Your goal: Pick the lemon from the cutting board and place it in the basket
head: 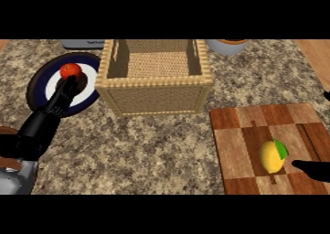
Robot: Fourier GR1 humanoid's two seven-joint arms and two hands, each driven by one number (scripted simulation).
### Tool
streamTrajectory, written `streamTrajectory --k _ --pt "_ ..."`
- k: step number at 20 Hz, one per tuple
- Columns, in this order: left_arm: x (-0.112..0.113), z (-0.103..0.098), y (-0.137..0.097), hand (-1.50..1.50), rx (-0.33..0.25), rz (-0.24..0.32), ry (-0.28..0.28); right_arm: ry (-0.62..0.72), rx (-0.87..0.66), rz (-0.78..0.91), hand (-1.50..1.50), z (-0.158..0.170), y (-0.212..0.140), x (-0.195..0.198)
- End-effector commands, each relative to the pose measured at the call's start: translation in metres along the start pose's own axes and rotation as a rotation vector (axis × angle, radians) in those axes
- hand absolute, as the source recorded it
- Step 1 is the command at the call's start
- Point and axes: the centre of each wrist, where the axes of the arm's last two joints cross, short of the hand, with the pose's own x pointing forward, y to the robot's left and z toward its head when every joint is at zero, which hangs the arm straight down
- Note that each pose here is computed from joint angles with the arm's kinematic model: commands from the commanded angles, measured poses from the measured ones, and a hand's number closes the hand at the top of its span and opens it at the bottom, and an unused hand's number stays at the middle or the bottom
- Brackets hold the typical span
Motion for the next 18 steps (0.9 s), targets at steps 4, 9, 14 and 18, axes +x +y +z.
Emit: streamTrajectory --k 4,9,14,18 --pt "-0.012 0.003 -0.003 0.0 -0.005 -0.006 0.009 0.116 0.341 0.165 -1.5 0.038 -0.046 0.047" --pt "-0.012 -0.003 -0.013 0.0 -0.008 0.006 -0.004 0.15 0.345 0.129 -1.5 0.056 -0.099 0.086" --pt "-0.015 0.001 0.003 0.0 -0.011 0.021 -0.027 0.194 0.328 0.1 -1.5 0.071 -0.11 0.081" --pt "-0.004 -0.021 -0.002 0.0 -0.023 -0.009 -0.029 0.184 0.3 0.097 -1.5 0.075 -0.114 0.078"
